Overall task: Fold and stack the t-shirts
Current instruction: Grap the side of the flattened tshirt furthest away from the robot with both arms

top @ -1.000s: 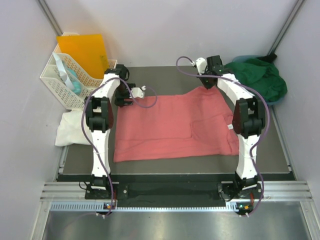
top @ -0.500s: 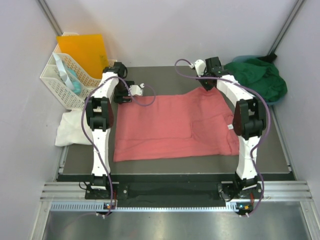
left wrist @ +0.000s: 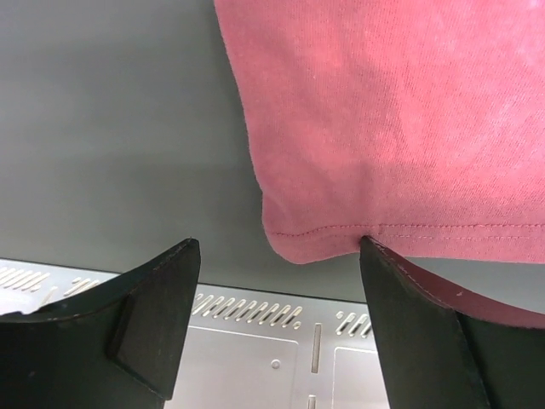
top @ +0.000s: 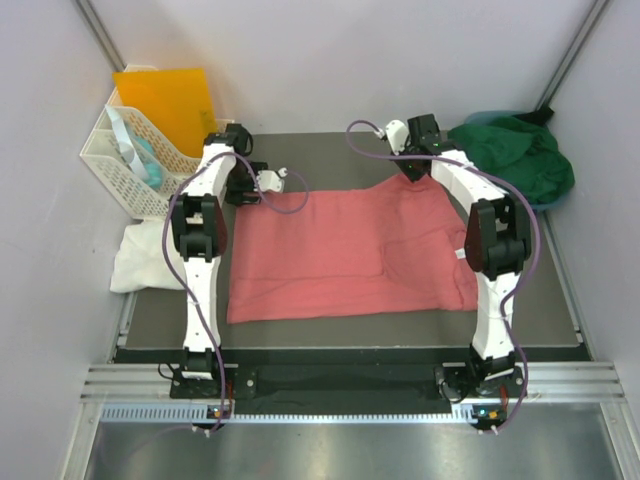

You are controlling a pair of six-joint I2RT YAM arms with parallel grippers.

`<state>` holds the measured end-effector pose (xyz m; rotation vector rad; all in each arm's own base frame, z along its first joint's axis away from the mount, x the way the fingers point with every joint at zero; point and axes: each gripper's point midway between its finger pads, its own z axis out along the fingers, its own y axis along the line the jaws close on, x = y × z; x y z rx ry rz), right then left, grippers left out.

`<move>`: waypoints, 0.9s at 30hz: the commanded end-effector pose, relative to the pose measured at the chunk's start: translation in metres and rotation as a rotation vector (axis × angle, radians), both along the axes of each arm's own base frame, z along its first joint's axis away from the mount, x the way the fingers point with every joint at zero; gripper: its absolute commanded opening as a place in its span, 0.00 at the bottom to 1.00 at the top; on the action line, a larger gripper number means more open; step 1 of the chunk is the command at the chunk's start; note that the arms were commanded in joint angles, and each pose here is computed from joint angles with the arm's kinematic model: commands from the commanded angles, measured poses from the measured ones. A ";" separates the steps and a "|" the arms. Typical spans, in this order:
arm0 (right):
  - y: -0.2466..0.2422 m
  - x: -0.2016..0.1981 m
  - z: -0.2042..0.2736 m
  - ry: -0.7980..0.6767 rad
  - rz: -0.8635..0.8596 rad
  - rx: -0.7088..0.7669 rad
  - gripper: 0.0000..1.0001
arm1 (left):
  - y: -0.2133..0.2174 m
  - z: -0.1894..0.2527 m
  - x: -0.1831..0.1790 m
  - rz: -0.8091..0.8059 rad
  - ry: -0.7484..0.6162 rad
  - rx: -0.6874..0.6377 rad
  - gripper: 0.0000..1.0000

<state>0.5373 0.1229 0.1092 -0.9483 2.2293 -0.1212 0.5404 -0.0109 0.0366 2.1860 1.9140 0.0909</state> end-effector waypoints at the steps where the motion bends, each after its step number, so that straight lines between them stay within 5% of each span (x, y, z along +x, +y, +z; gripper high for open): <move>1: 0.014 0.010 0.044 -0.108 0.025 0.023 0.00 | 0.003 -0.014 -0.010 -0.032 0.067 -0.004 0.79; 7: 0.015 0.010 0.047 -0.113 0.034 0.018 0.00 | 0.003 -0.034 -0.019 -0.024 0.125 0.004 0.63; 9: 0.014 0.009 0.046 -0.111 0.036 0.013 0.00 | 0.000 -0.035 -0.016 -0.020 0.114 -0.011 0.44; 14: 0.010 0.011 0.050 -0.126 0.024 -0.006 0.00 | -0.006 -0.037 -0.012 -0.009 0.092 -0.029 0.24; 16: 0.009 0.012 0.051 -0.129 0.021 -0.009 0.00 | -0.007 -0.038 -0.009 -0.012 0.081 -0.019 0.00; 27: 0.003 0.009 0.045 -0.127 0.017 -0.038 0.00 | -0.001 -0.029 0.001 0.120 -0.006 -0.014 0.00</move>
